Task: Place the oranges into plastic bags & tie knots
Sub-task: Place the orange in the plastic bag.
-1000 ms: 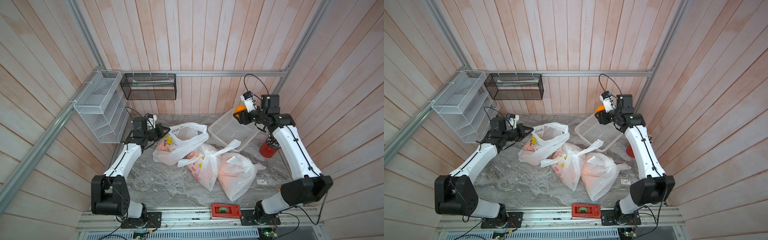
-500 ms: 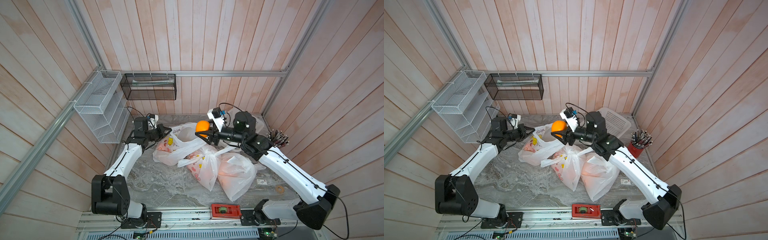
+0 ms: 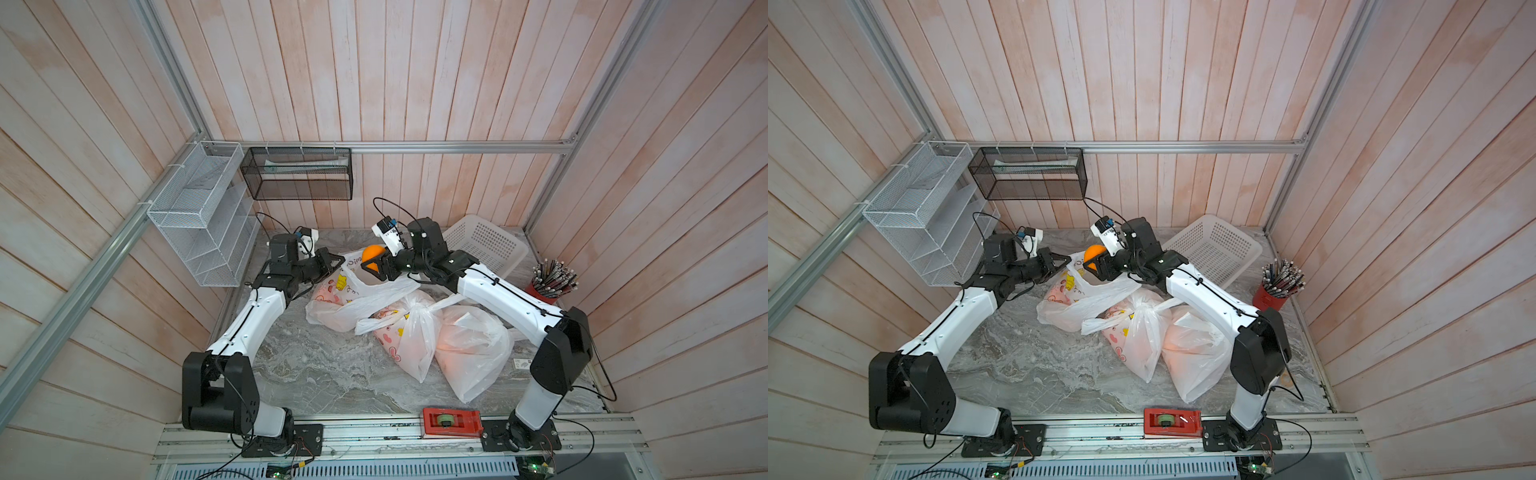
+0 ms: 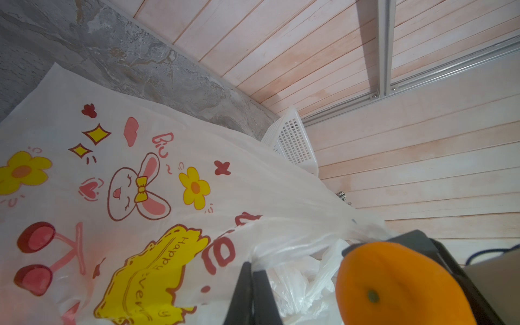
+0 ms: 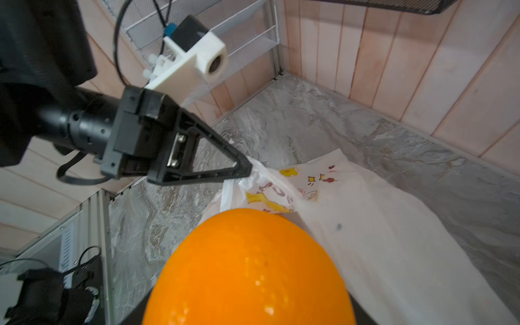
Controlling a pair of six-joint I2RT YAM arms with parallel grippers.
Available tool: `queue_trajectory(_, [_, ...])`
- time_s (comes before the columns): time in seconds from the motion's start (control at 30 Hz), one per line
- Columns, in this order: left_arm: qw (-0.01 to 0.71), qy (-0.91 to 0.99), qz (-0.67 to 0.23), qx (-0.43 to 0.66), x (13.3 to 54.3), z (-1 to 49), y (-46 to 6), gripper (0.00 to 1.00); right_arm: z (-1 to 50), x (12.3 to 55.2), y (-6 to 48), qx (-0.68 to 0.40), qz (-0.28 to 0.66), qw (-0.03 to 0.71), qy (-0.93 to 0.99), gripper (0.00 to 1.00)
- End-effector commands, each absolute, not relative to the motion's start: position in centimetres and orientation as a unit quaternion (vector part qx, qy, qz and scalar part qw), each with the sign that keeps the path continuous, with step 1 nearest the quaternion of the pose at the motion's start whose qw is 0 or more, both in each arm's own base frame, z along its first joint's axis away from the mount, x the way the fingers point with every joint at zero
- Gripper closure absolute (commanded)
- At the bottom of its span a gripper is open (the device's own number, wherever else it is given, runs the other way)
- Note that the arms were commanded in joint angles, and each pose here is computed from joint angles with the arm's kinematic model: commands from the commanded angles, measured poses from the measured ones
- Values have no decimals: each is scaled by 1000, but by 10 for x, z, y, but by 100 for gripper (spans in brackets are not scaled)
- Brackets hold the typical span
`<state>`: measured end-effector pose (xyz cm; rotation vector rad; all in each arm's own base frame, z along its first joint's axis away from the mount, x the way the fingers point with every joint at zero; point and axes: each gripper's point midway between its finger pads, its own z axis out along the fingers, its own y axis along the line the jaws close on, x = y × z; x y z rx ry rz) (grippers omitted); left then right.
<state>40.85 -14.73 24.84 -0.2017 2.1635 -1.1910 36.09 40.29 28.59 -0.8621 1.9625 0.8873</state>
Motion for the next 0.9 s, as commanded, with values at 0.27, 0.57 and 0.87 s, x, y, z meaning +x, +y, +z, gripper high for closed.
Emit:
queue_trajectory(0.27, [352, 816, -454, -60, 409, 268, -148, 100, 245, 381, 417, -338, 329, 353, 808, 17])
queue_trajectory(0.57, [344, 816, -462, -57, 411, 262, -153, 100, 289, 355, 421, -348, 400, 364, 766, 6])
queue_trajectory(0.87, [340, 816, -465, -49, 410, 263, -160, 100, 384, 282, 417, -399, 549, 370, 635, 6])
